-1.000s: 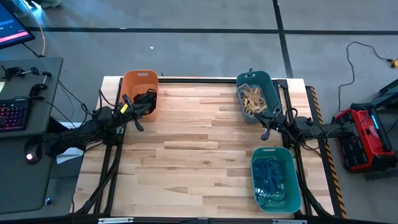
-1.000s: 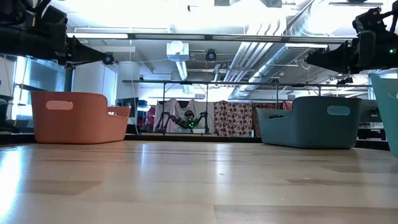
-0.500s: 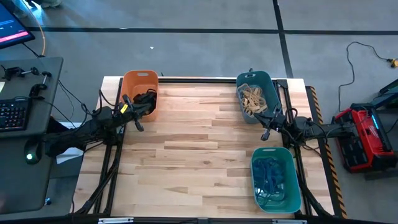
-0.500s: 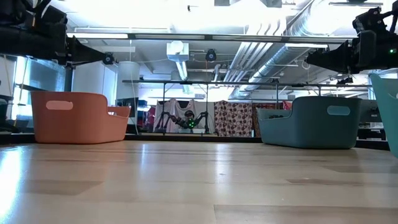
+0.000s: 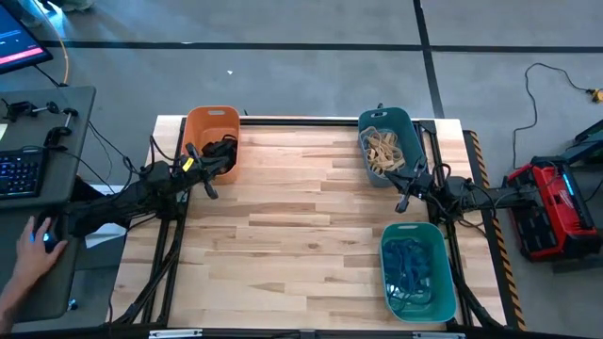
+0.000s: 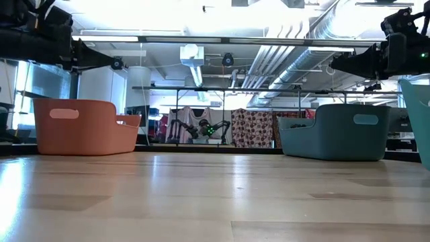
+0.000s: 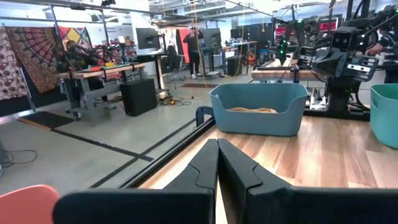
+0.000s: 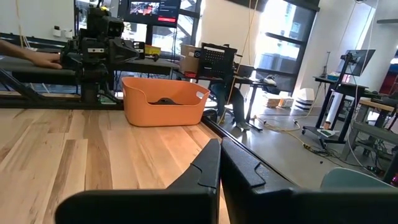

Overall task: Sort rubber bands into baskets
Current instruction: Return to Home Position

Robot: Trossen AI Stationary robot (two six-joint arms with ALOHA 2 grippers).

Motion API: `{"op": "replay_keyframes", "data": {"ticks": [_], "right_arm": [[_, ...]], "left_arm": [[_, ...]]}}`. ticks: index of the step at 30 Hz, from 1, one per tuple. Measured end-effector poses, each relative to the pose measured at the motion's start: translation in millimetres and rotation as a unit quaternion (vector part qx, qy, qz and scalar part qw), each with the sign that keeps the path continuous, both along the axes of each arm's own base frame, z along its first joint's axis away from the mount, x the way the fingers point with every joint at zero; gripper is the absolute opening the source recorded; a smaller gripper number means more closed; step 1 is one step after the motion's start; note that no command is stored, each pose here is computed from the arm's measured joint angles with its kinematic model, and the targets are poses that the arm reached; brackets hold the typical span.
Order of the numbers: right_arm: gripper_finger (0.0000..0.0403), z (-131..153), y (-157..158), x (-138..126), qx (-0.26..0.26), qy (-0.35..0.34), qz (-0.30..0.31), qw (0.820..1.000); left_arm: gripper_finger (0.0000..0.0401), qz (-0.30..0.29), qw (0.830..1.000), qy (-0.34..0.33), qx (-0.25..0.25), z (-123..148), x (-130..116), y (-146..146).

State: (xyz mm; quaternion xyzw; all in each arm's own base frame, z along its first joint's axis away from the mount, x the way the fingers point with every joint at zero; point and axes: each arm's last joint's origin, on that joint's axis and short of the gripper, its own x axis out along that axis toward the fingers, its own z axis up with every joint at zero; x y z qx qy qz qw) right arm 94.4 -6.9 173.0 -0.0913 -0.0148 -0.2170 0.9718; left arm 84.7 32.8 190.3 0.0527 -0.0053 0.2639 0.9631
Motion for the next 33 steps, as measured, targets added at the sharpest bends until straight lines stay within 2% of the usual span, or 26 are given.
{"op": "replay_keyframes", "data": {"ticks": [33], "right_arm": [[0.0000,0.0,0.0,0.0,0.000,0.000,-0.001,1.000]], "left_arm": [[0.0000,-0.011,1.000,0.000,0.000,0.0,0.7,-1.9]]}}
